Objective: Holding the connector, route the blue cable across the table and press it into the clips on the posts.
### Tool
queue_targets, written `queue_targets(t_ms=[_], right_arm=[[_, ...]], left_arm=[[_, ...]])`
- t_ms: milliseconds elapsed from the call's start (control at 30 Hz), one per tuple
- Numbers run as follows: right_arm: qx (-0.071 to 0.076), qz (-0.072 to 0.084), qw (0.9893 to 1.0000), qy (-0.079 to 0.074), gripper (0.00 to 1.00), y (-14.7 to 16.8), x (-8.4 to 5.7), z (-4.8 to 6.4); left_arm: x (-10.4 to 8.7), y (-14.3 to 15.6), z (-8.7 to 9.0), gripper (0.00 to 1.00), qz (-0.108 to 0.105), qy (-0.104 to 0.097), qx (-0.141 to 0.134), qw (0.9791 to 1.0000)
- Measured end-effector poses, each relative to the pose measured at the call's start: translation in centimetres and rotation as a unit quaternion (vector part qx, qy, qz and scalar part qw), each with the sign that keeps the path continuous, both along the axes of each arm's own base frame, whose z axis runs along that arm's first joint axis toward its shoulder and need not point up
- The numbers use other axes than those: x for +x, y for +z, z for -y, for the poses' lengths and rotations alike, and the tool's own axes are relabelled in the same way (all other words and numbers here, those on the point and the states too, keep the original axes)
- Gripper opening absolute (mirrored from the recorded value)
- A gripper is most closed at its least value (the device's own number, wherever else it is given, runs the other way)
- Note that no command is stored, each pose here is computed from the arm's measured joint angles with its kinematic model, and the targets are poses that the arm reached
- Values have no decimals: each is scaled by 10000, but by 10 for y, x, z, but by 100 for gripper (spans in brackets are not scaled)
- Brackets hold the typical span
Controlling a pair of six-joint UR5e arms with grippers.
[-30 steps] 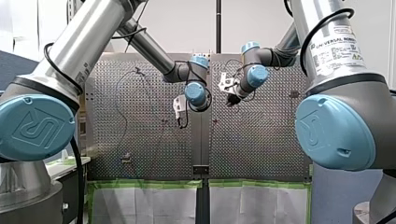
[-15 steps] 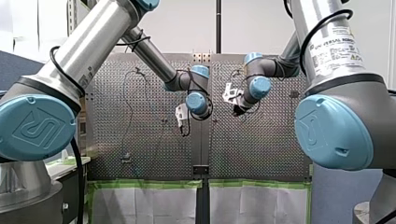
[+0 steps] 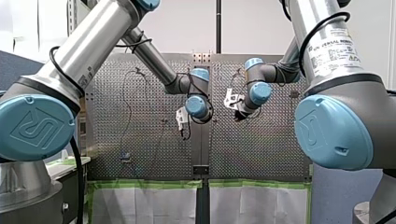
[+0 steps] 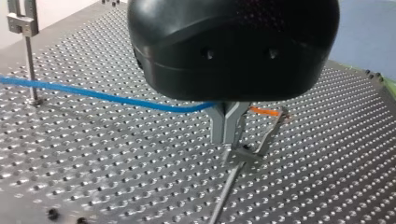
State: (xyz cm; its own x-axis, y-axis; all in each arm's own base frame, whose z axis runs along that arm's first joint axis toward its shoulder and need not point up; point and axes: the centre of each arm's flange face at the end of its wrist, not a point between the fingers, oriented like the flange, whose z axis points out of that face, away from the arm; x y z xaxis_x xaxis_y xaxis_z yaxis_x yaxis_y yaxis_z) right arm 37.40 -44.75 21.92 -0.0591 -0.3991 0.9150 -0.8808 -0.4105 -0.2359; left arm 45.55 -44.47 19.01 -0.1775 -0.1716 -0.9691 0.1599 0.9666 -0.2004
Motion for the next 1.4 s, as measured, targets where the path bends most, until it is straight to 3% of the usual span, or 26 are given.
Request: queue_targets(t_ms=[167, 433, 933, 1167, 1400], right_arm=[[8, 7, 10000, -20, 0, -1, -3, 3], [73, 29, 10000, 4, 0, -9, -13, 13], [75, 126, 9998, 112, 0, -20, -19, 40], [104, 124, 9998, 81, 0, -28, -21, 52], [61, 139, 9999, 22, 0, -28, -24, 63]], left_arm=[[3, -23, 2, 0, -58, -45, 17, 10000], [15, -27, -4, 0, -18, -6, -64, 10000], [36, -43, 1, 0, -84, -258, -120, 9996], [60, -43, 1, 0, -39, -222, -168, 9996], [86, -33, -13, 0, 58, -192, -253, 9995]])
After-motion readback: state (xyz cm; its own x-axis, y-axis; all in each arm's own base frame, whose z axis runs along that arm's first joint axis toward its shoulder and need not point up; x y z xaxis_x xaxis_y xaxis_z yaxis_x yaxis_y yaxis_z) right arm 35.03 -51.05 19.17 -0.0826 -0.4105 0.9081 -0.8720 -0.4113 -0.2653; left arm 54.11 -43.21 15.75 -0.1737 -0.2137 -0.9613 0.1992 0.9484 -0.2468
